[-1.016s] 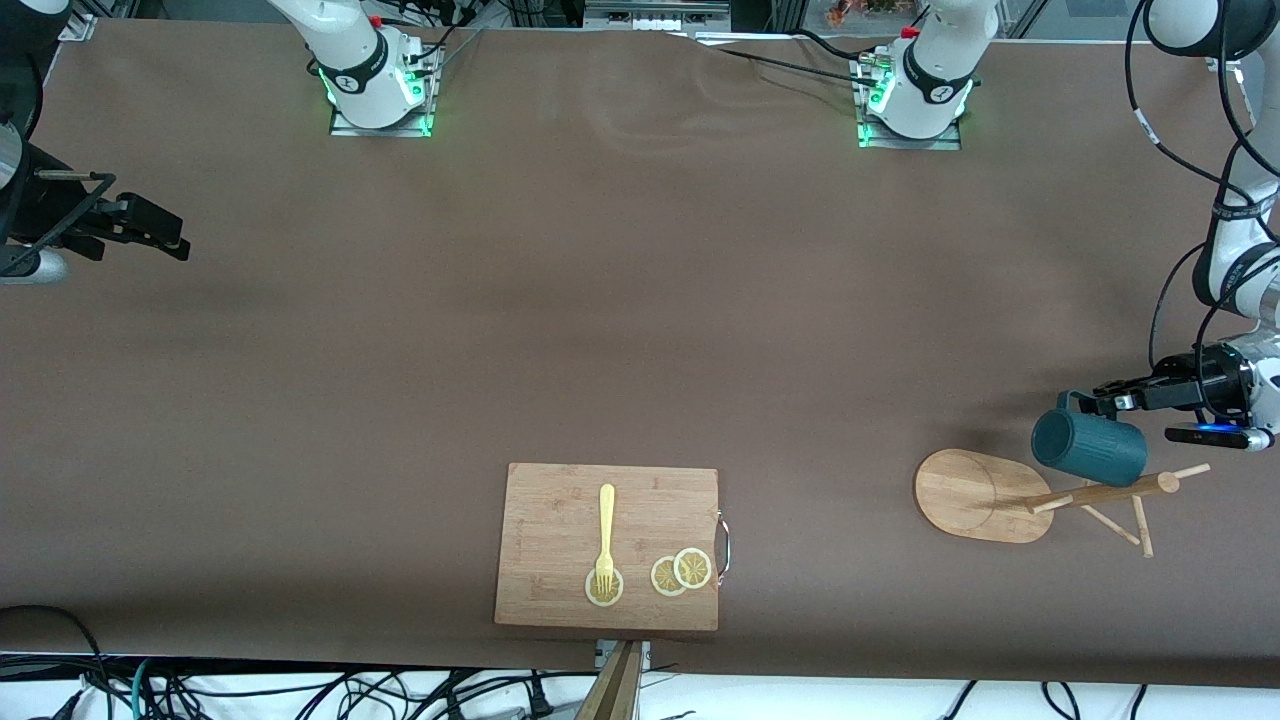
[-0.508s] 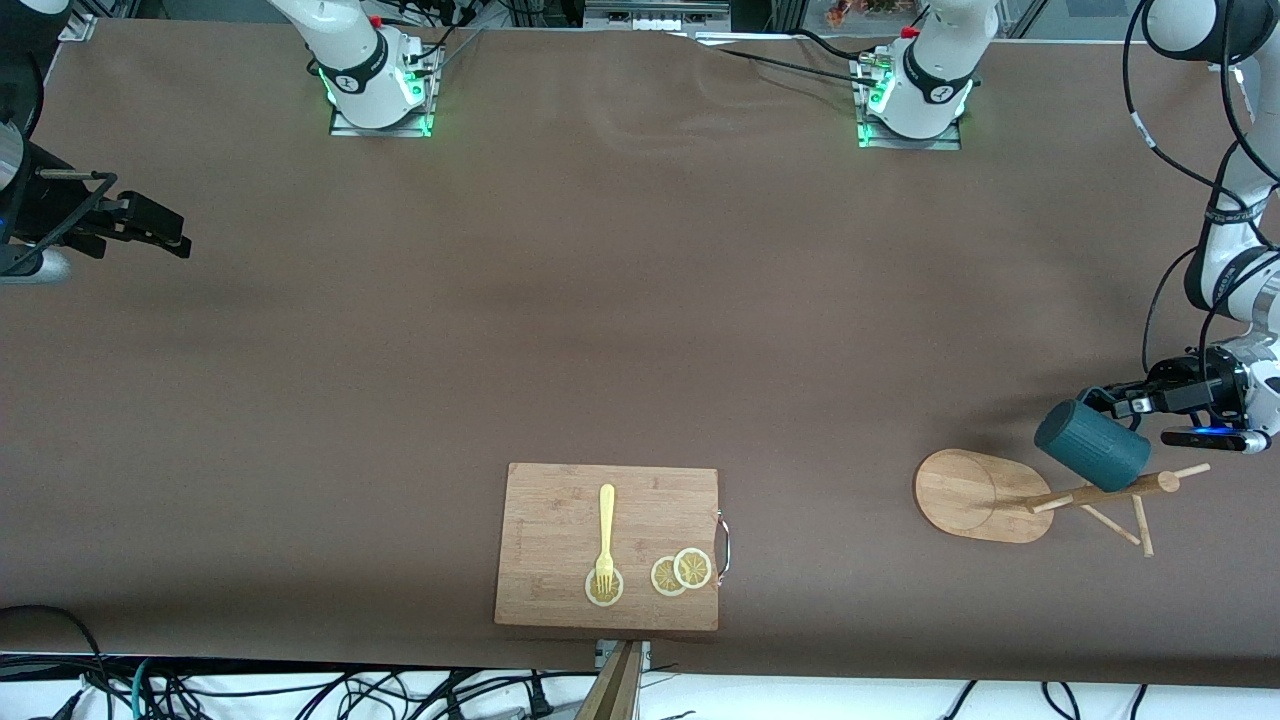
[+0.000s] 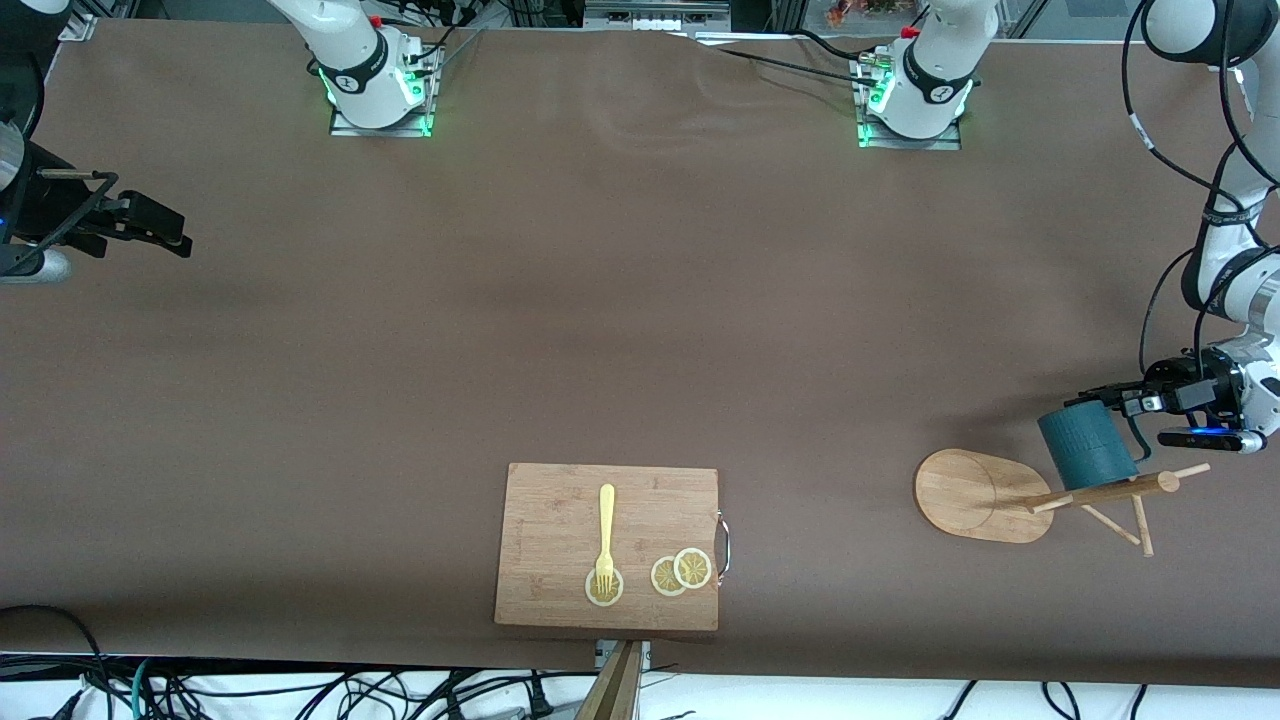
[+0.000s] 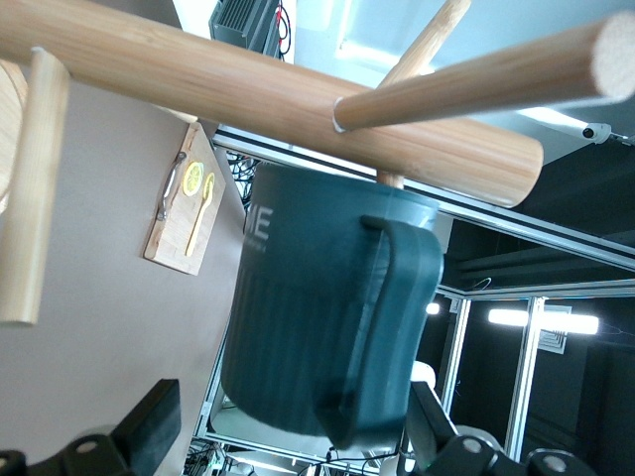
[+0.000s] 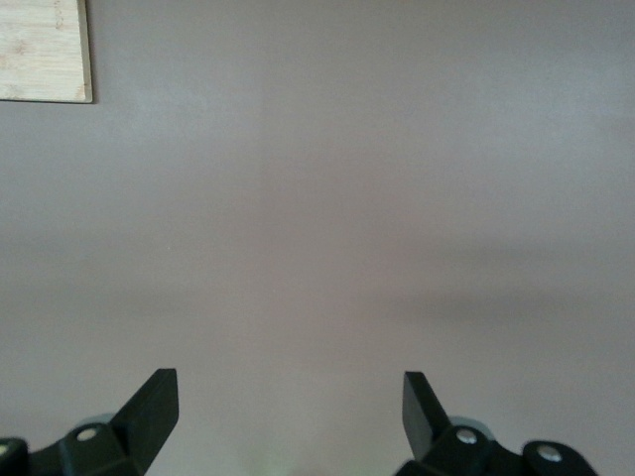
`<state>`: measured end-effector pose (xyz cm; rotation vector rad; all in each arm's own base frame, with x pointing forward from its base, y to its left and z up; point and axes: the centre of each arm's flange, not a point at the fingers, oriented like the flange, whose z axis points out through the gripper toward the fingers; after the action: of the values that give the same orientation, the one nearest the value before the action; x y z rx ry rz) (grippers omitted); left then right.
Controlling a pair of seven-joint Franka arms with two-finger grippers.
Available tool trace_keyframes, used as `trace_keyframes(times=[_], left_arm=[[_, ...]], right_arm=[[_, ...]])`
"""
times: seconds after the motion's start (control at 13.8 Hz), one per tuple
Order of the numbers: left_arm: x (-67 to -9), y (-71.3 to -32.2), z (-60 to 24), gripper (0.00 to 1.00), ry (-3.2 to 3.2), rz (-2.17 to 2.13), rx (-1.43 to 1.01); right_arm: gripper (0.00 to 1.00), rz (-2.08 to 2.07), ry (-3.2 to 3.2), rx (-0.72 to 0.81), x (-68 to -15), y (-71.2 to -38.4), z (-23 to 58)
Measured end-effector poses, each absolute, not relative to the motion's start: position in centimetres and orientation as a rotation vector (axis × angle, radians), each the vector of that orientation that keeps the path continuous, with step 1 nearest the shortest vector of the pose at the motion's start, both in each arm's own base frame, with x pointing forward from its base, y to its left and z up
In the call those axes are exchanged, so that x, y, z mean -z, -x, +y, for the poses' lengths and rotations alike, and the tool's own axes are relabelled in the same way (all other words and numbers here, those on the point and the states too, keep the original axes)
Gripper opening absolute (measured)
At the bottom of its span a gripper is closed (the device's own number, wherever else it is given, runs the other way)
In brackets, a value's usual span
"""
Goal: Pass cup and hang on rack
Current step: 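Open the left gripper and release the mug handle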
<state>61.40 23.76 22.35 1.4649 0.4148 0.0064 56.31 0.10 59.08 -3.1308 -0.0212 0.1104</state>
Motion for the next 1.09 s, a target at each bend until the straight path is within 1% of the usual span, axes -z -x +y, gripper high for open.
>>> trace_keyframes(times=[0.51,1.09], left_arm=[[-22.0,-60.7,24.0,1.0,-1.453,0.408,0.013],[-21.8,-57.7,25.7,1.0,-1.503,0.34,0.108]], right_arm=[[1.0,-0.031,3.13,-0.11,-59.1,-56.3,0.5],[1.0,-0.038,3.129,-0.111,-59.1,-56.3,0.7]])
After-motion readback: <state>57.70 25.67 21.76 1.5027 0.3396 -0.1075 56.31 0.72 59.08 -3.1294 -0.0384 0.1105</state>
